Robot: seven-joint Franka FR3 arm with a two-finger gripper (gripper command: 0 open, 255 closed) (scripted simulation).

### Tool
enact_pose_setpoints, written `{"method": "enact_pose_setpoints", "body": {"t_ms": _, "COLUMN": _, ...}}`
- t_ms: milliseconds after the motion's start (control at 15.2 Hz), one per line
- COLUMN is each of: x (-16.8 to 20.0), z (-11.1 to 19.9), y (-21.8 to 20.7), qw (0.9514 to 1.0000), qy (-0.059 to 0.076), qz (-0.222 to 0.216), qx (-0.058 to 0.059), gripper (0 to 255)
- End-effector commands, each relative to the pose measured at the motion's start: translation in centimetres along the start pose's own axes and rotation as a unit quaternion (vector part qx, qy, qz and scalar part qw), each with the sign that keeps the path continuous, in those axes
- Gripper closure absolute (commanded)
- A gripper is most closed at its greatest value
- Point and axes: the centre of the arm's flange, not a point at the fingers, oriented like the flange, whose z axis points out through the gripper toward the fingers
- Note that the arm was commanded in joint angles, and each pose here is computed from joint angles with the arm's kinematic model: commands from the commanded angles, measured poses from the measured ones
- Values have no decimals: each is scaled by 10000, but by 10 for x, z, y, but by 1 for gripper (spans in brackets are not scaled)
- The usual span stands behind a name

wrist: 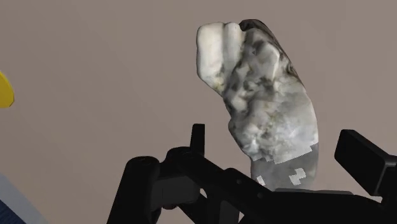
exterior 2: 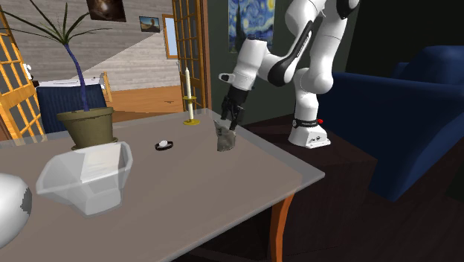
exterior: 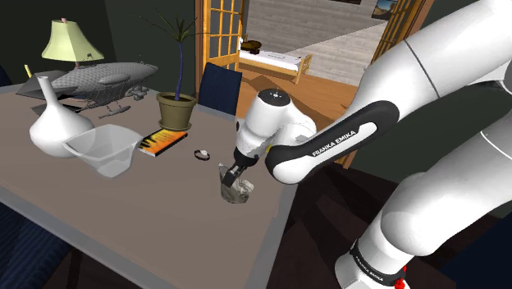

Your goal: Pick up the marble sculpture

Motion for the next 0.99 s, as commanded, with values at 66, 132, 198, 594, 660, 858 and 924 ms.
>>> {"method": "enact_pose_setpoints", "body": {"t_ms": 66, "x": -4, "z": 16, "y": -3, "qw": 10000, "qy": 8, "qz": -3, "qx": 5, "gripper": 0}}
{"method": "enact_pose_setpoints", "body": {"t_ms": 132, "x": -6, "z": 21, "y": -4, "qw": 10000, "qy": 8, "qz": -3, "qx": 5, "gripper": 0}}
{"method": "enact_pose_setpoints", "body": {"t_ms": 198, "x": -7, "z": 24, "y": -5, "qw": 10000, "qy": 8, "qz": -3, "qx": 5, "gripper": 0}}
{"method": "enact_pose_setpoints", "body": {"t_ms": 594, "x": -7, "z": 23, "y": -4, "qw": 10000, "qy": 9, "qz": -3, "qx": 4, "gripper": 255}}
{"method": "enact_pose_setpoints", "body": {"t_ms": 660, "x": -7, "z": 23, "y": -4, "qw": 10000, "qy": 9, "qz": -3, "qx": 4, "gripper": 255}}
{"method": "enact_pose_setpoints", "body": {"t_ms": 858, "x": -7, "z": 23, "y": -4, "qw": 10000, "qy": 9, "qz": -3, "qx": 4, "gripper": 255}}
{"method": "enact_pose_setpoints", "body": {"t_ms": 924, "x": -7, "z": 24, "y": -5, "qw": 10000, "qy": 9, "qz": -3, "qx": 5, "gripper": 255}}
